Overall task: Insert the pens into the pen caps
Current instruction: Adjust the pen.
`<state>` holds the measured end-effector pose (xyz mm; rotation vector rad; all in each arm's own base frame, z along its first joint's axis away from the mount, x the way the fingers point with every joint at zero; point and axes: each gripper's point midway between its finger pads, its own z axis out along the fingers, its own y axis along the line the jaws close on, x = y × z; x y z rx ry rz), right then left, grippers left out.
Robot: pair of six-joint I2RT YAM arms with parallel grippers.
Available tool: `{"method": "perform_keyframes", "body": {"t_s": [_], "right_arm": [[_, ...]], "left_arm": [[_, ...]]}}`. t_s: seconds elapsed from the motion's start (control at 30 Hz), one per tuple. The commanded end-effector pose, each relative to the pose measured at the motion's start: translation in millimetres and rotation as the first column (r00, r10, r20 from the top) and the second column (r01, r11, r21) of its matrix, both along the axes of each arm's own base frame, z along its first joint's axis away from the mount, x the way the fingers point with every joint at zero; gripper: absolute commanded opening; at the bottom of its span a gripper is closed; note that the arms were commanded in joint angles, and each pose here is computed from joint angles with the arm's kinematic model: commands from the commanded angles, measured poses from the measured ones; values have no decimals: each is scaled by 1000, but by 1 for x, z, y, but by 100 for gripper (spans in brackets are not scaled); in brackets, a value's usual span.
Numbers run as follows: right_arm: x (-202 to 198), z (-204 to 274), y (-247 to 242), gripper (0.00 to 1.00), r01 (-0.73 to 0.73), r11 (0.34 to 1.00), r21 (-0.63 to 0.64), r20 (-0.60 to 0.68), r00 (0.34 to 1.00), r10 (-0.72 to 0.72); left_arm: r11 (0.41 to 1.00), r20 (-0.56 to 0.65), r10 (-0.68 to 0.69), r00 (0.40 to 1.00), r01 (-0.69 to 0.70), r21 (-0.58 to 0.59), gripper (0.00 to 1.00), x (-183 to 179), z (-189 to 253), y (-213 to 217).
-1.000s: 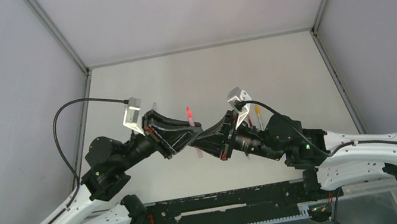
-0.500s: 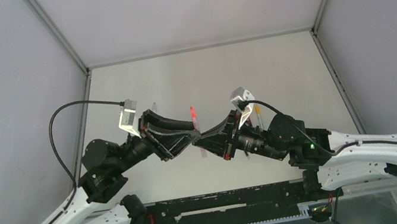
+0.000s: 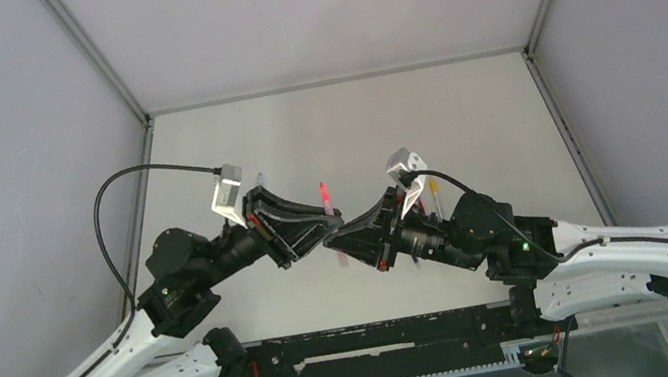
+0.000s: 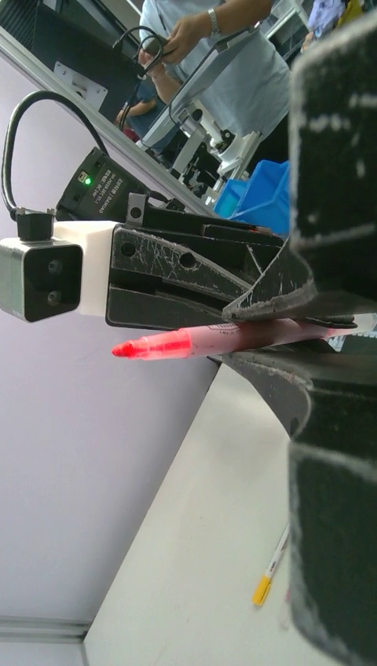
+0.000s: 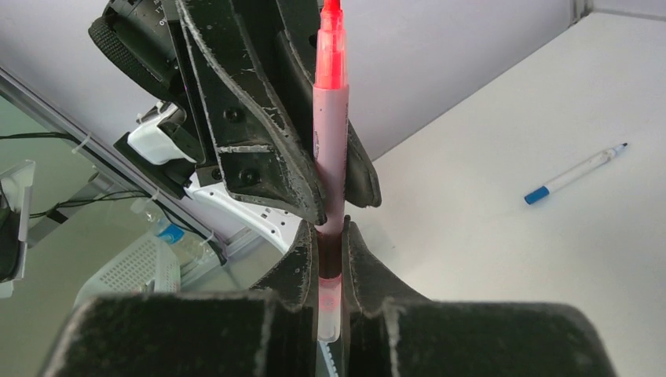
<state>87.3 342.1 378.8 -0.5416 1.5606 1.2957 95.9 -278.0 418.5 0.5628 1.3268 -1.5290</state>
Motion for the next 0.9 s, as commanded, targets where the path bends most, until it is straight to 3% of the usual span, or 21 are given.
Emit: {"method": "perform_keyframes", "body": {"t_s": [0.0, 0.13, 0.2, 0.3, 0.33, 0.6, 0.87], "right_arm": [[-2, 22, -1, 4, -5, 999, 53, 8, 1000, 5], [0, 22, -3, 7, 5, 999, 52, 12, 1000, -6], [0, 24, -6, 18, 10, 998, 55, 11, 1000, -11], [3, 25, -11, 42, 34, 998, 59, 3, 999, -34], [4, 26, -13, 44, 42, 997, 61, 3, 999, -42], [22, -5, -21, 52, 151, 987, -55, -31, 988, -152], [20, -8, 2, 53, 96, 994, -44, -27, 995, -97]], "left_arm": [[998, 39, -58, 998, 60, -36, 20, -15, 18, 1], [997, 43, -65, 997, 67, -39, 1, -17, 20, 2], [997, 50, -61, 997, 63, -43, 0, -17, 22, 3], [999, 32, 15, 999, -14, -32, 0, -6, 21, 9], [999, 21, 52, 998, -52, -16, 0, 1, 17, 11], [935, -27, 343, 939, -339, 103, 0, 44, 5, 38], [886, -64, 447, 892, -431, 169, 0, 62, -8, 48]]}}
